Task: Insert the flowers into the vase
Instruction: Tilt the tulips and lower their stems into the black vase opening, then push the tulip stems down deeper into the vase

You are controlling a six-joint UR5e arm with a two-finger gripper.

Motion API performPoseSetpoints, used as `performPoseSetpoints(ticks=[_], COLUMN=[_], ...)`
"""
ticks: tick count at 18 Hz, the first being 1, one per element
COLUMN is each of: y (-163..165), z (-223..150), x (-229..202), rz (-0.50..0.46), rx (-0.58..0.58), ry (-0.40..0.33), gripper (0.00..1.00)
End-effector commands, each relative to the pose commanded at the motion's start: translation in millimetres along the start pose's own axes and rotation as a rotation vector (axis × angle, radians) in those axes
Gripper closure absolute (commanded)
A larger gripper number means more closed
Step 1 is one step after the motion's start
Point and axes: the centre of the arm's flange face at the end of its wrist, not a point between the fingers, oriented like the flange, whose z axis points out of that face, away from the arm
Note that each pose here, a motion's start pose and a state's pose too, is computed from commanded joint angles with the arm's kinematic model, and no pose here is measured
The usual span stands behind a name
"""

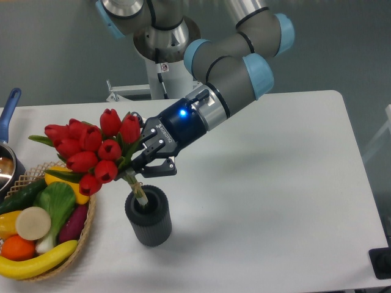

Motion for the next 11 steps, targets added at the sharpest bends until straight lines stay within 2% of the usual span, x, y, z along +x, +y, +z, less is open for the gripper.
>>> performPoseSetpoints(ticks=[7,11], y=[47.0,63.2], z=[1.7,0.6], x=[-18.8,-23.2], rz=[-0.086,-0.099], rx=[-0.004,-0.005], ry=[0.002,0.0], gripper=[0.7,0.7])
